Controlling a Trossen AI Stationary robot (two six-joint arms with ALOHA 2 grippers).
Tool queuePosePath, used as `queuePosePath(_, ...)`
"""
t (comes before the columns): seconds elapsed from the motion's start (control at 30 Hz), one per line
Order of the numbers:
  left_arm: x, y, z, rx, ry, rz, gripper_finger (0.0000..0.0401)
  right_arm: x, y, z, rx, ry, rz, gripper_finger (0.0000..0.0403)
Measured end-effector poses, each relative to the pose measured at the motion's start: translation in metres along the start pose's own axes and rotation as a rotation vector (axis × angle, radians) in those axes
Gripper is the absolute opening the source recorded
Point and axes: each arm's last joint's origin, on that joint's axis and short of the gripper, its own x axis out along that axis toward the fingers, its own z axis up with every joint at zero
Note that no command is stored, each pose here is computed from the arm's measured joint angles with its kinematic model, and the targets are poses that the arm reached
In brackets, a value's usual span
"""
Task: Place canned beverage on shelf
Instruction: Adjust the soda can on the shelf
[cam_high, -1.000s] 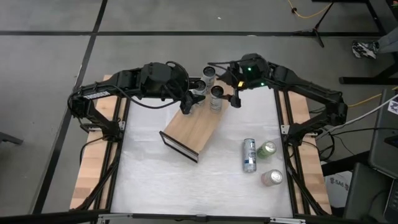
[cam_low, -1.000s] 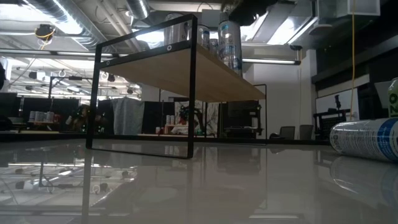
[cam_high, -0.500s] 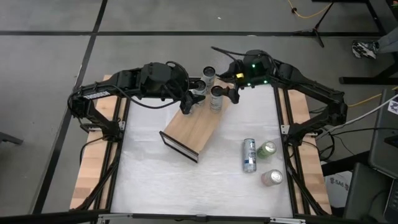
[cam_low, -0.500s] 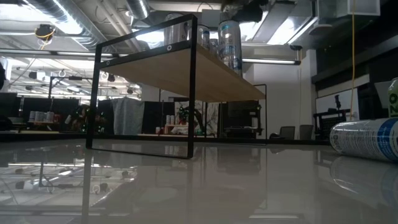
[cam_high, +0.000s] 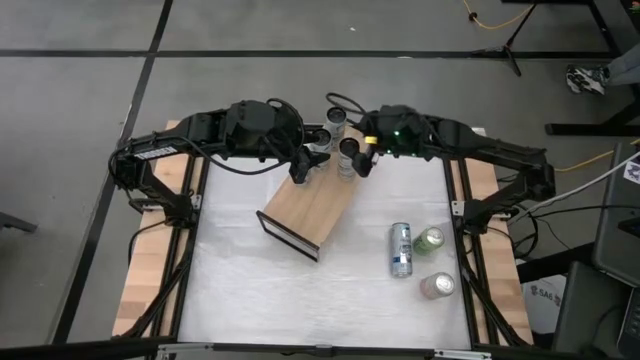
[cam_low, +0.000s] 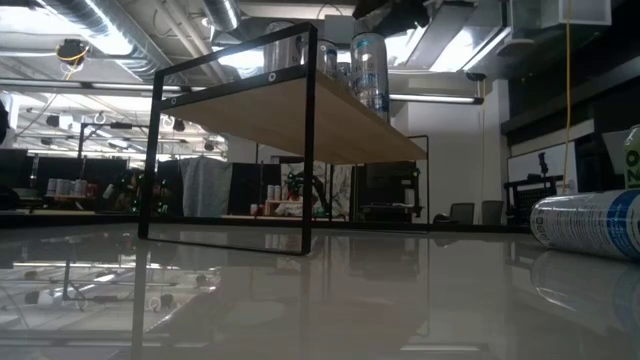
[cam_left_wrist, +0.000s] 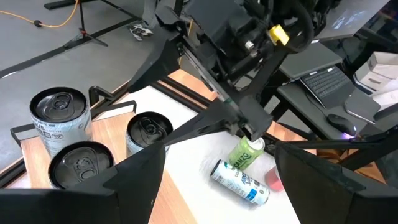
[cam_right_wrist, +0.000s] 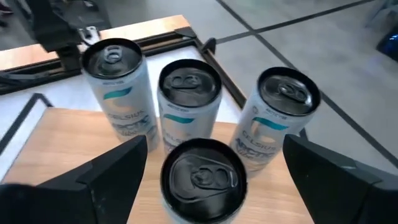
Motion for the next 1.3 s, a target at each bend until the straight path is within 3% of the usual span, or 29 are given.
queuePosePath(0.47,0.0,0.0,0.0,0.0,0.0,0.0,0.0299,0.002,0.001,0.0,0.069,-0.003,-0.038,0.0365)
queuePosePath(0.87,0.0,0.0,0.0,0.0,0.0,0.0,0.0299,0.025,0.005,-0.009,0.058,0.078,-0.052,0.0365)
queuePosePath(1.3,0.0,0.0,0.0,0.0,0.0,0.0,0.0299,0.027,0.006,-0.012,0.041,0.109,-0.057,0.0365)
